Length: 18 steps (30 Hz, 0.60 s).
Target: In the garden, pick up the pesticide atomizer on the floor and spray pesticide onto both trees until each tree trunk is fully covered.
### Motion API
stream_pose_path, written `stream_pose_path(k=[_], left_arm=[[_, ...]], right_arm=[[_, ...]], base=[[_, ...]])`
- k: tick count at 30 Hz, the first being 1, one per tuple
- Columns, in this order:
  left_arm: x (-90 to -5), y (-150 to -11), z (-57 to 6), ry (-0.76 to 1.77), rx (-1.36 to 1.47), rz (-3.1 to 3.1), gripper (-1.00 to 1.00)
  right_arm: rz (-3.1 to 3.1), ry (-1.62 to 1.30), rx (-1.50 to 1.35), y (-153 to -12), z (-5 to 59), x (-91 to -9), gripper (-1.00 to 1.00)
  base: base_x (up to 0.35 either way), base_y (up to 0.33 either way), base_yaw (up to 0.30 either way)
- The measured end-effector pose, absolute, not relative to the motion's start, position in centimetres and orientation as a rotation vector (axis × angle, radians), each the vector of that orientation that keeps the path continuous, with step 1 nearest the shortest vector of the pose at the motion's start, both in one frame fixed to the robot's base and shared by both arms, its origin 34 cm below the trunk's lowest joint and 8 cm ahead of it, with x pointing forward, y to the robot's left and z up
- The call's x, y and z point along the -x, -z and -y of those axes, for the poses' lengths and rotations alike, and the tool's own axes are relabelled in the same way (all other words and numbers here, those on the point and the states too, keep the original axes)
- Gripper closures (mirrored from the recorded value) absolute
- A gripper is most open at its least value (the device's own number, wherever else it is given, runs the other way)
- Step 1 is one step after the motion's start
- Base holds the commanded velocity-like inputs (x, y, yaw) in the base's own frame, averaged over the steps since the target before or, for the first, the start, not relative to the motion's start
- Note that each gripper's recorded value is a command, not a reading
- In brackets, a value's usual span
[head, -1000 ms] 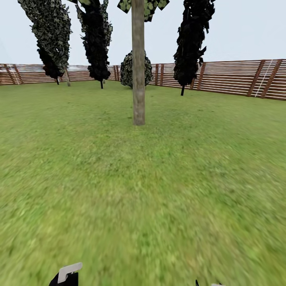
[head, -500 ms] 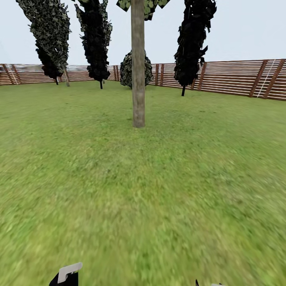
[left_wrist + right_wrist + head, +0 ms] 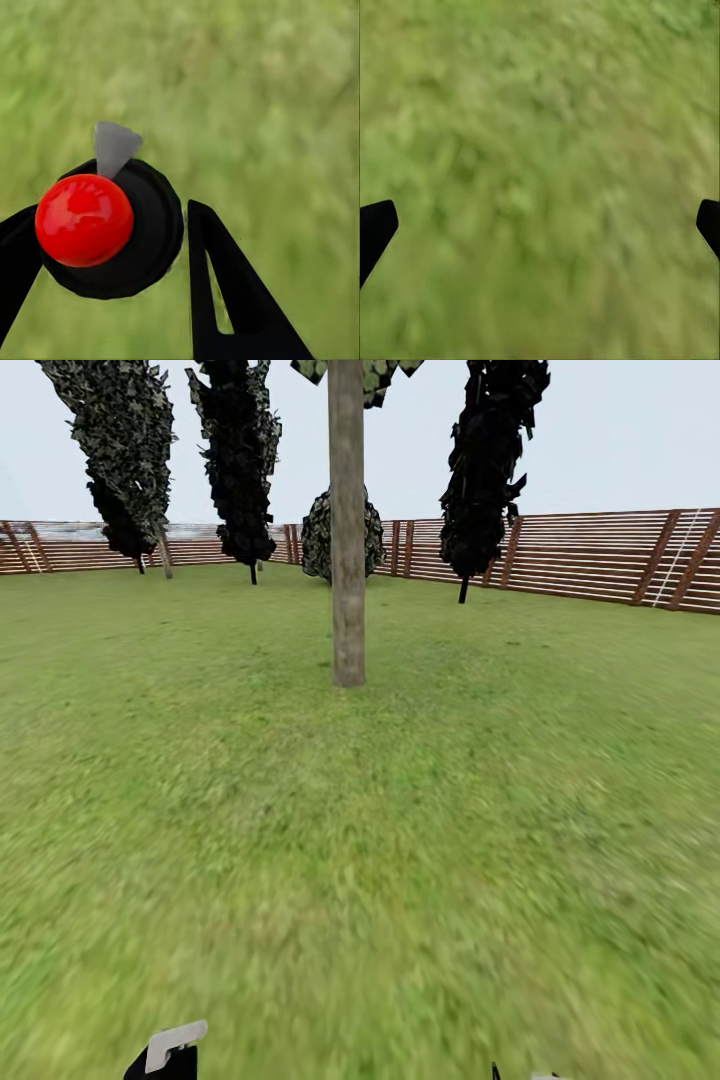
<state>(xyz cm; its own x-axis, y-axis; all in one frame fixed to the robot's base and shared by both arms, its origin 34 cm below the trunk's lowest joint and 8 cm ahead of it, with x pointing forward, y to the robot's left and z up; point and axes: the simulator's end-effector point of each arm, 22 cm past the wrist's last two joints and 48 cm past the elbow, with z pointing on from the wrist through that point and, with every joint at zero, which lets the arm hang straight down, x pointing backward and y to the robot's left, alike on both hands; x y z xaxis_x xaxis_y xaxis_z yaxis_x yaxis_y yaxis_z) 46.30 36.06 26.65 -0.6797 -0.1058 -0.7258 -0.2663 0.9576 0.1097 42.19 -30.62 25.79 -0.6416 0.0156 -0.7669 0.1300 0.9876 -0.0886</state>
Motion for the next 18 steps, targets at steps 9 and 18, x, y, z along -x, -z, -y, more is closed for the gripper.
stream_pose_path(k=[9,18], left_arm=[[-46.3,-26.65,-36.05,-0.264,0.26,-2.318,1.0],[-46.3,-26.65,-36.05,-0.263,0.26,-2.318,1.0]], right_arm=[[-2.263,0.17,-0.101,-25.78,30.61,-42.17,-1.0],[-2.263,0.17,-0.101,-25.78,30.62,-42.18,-1.0]], base=[[0.334,0.0,0.0],[0.334,0.0,0.0]])
